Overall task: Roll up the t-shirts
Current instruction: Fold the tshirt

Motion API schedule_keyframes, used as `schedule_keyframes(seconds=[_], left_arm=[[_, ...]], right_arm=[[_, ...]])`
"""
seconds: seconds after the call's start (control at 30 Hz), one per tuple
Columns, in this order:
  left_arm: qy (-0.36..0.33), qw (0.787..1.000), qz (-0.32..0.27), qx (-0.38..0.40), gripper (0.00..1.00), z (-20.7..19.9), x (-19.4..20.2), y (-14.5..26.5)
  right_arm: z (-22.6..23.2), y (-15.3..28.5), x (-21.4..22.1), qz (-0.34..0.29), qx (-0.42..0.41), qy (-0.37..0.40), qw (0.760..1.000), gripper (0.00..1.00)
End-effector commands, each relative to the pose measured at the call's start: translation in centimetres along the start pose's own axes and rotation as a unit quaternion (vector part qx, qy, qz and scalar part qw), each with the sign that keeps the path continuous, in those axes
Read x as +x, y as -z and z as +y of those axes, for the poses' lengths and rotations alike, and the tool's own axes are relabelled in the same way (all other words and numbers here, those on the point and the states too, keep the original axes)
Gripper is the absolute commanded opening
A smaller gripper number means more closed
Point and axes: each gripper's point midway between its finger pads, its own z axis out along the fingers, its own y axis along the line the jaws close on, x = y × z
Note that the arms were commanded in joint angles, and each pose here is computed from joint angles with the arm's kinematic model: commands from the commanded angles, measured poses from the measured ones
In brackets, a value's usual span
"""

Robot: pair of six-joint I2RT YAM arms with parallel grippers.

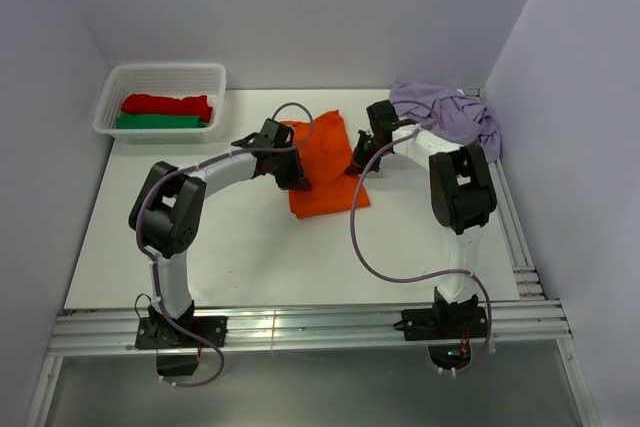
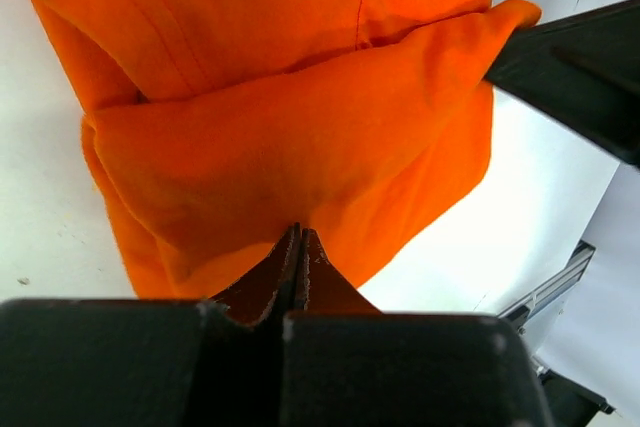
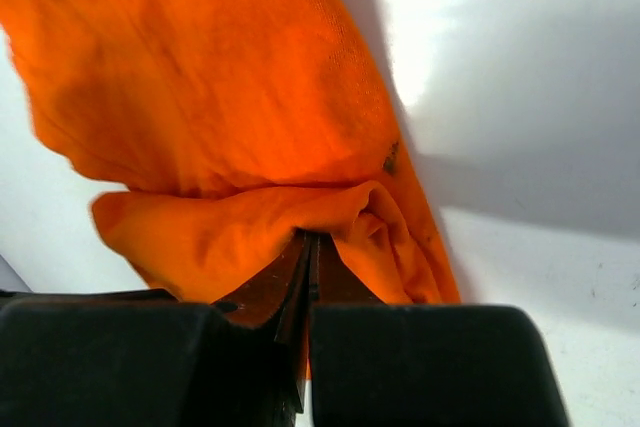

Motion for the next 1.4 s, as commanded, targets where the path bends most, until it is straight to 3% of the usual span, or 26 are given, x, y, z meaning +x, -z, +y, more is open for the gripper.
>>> schedule_keyframes(seconds=[0.0, 0.27, 0.43, 0.53, 0.63, 0.77, 0.87, 0.97, 1.2, 1.37], left_arm=[[-0.018, 1.0, -0.024, 0.011, 0.01, -0.7, -2.1, 0.3], [-0.015, 0.999, -0.049, 0.009, 0.0, -0.8, -3.4, 1.6], [-0.009, 0.999, -0.028, 0.017, 0.0, -2.1, -2.3, 2.9], [-0.008, 0.999, -0.027, 0.034, 0.0, -3.4, -1.0, 3.8], [0.0, 0.997, -0.06, 0.056, 0.0, -4.3, -0.1, 4.4], [0.007, 0.99, -0.115, 0.085, 0.0, -4.8, 0.6, 5.0], [-0.007, 0.985, -0.138, 0.101, 0.01, -5.4, 1.5, 4.5], [-0.014, 0.988, -0.118, 0.103, 0.0, -5.2, 3.5, 2.1], [-0.004, 0.996, -0.076, 0.042, 0.0, -0.6, 5.5, -2.6], [0.007, 0.998, -0.063, 0.022, 0.0, 2.4, 6.8, -3.8]], right_arm=[[1.3, 1.2, -3.1, -0.042, -0.015, -0.004, 0.999, 0.0], [2.5, 3.4, -3.1, -0.064, -0.056, 0.013, 0.996, 0.04], [3.8, 4.8, 0.7, 0.007, -0.077, 0.041, 0.996, 0.0], [5.5, 6.1, 2.2, -0.001, -0.114, 0.061, 0.992, 0.0], [5.5, 5.5, 5.6, 0.001, -0.168, 0.043, 0.985, 0.0], [5.9, 5.3, 7.0, -0.016, -0.216, 0.008, 0.976, 0.0], [5.8, 4.3, 7.9, -0.02, -0.232, 0.005, 0.972, 0.0], [4.7, 2.1, 9.2, -0.003, -0.212, -0.001, 0.977, 0.0], [1.4, 0.4, 8.3, -0.004, -0.167, -0.022, 0.986, 0.0], [-1.4, 0.9, 7.6, -0.014, -0.143, -0.033, 0.989, 0.0]])
